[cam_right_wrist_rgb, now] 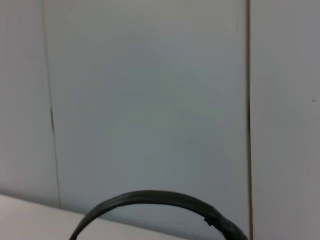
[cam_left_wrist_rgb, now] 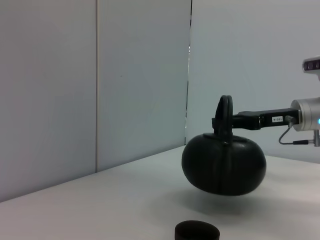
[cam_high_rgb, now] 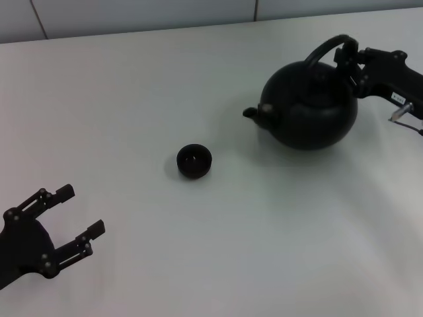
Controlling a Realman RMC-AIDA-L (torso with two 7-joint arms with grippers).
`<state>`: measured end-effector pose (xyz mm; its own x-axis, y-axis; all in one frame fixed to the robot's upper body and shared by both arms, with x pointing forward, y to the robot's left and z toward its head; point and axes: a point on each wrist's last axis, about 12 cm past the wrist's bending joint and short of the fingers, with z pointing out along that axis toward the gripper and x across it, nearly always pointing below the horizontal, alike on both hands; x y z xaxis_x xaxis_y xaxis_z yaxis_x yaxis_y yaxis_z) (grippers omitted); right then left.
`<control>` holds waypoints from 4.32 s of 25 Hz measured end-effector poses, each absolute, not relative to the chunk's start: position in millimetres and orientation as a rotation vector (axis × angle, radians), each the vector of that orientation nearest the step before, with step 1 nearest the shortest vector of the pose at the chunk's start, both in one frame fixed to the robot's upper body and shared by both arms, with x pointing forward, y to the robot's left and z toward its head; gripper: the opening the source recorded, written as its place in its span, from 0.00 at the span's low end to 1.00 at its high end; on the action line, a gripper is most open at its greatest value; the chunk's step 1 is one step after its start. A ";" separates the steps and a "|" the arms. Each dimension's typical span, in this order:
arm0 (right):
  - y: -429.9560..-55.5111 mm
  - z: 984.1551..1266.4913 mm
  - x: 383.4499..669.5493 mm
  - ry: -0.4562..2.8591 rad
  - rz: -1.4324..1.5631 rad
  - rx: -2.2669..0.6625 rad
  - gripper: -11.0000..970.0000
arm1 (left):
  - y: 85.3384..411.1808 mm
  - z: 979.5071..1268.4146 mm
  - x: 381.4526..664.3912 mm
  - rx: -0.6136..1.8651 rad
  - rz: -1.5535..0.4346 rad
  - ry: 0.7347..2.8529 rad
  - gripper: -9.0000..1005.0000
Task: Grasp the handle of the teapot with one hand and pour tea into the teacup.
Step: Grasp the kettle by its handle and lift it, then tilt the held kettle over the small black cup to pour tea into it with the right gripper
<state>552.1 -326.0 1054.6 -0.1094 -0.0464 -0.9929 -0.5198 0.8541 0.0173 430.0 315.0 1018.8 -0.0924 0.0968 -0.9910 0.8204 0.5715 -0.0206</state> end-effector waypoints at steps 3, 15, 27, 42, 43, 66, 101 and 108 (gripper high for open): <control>-322.1 1059.3 558.3 1.637 0.442 -0.448 0.09 | 314.4 1018.5 429.7 0.799 -0.729 1.565 0.80; -283.1 1079.9 603.9 1.651 0.480 -0.541 0.09 | 311.2 1018.6 430.5 0.807 -0.740 1.557 0.80; -270.9 1083.7 609.3 1.627 0.453 -0.658 0.09 | 306.2 1020.1 435.3 0.814 -0.755 1.541 0.80; -266.7 1097.3 616.3 1.507 0.304 -0.900 0.09 | 305.3 1020.5 437.2 0.810 -0.752 1.539 0.80; -265.9 1098.3 616.8 1.499 0.296 -0.913 0.09 | 305.2 1020.5 437.1 0.810 -0.753 1.538 0.80; -247.3 1111.5 624.7 1.375 0.198 -1.121 0.09 | 303.5 1019.3 435.9 0.797 -0.765 1.542 0.80; -231.4 1112.5 625.2 1.244 0.098 -1.302 0.09 | 302.9 1022.8 440.7 0.790 -0.770 1.526 0.80; -228.3 1113.0 625.6 1.234 0.097 -1.321 0.09 | 303.9 1022.5 438.9 0.781 -0.768 1.527 0.80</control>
<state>625.6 -228.3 1113.0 0.4216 -0.5631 -0.7107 -0.6675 0.3378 -0.6636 438.9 303.9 1022.5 -0.0782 0.0509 -0.9956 0.8297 0.5570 -0.0367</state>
